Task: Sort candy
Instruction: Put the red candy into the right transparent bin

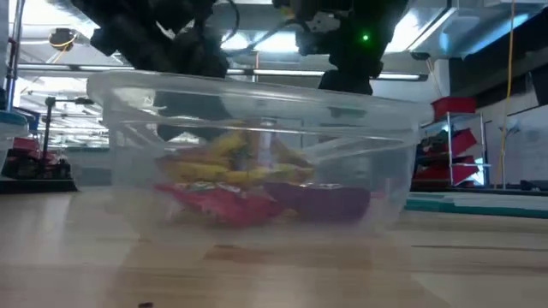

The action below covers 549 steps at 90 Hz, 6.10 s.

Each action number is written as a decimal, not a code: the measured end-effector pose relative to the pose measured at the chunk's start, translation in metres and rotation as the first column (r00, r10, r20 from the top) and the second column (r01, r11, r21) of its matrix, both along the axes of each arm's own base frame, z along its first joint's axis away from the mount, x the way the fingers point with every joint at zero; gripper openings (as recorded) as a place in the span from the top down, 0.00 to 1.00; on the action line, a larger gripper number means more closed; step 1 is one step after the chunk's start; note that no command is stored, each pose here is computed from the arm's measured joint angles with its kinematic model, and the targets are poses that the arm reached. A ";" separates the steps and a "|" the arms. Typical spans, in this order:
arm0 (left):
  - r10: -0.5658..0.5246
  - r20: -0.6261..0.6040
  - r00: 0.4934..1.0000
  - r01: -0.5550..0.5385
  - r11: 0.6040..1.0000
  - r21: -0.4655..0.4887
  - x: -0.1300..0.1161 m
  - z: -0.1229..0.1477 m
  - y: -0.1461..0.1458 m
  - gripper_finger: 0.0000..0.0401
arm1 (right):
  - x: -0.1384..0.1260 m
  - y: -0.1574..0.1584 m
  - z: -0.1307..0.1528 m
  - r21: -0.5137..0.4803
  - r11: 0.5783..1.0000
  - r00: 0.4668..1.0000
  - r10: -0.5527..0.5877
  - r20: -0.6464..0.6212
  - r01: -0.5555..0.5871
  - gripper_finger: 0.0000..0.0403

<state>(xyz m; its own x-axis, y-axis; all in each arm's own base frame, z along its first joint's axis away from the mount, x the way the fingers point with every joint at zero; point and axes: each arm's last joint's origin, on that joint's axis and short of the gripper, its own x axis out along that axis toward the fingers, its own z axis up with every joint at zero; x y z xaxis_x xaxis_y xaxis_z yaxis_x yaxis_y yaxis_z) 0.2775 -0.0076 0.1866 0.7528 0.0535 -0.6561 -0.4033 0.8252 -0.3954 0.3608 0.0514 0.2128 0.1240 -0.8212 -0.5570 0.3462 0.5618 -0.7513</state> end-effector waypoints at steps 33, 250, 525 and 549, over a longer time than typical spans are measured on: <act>0.131 -0.007 0.991 -0.126 0.968 0.216 -0.020 0.021 0.049 0.71 | 0.025 -0.088 -0.006 0.105 0.956 0.900 0.293 -0.323 -0.273 0.69; 0.330 0.108 0.938 -0.347 0.872 0.345 -0.034 0.033 0.122 0.71 | 0.053 -0.253 -0.030 0.523 0.679 0.857 0.421 0.298 -0.515 0.53; 0.029 -0.080 0.996 -0.033 0.998 -0.053 0.054 0.004 -0.095 1.00 | -0.044 -0.095 0.065 0.361 0.621 0.711 0.524 0.469 -0.696 0.45; 0.039 -0.014 0.999 -0.040 0.992 -0.116 0.045 0.003 -0.135 1.00 | -0.044 -0.094 0.065 0.369 0.570 0.676 0.560 0.479 -0.734 0.45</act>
<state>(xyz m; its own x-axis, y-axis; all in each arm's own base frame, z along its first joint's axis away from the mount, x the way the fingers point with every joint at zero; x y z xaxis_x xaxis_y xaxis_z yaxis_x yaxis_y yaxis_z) 0.3229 -0.1424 0.1900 0.7441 0.0059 -0.6680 -0.4397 0.7572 -0.4831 0.3166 -0.0428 0.2774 0.7236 -0.0641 -0.6872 -0.1279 0.9660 -0.2248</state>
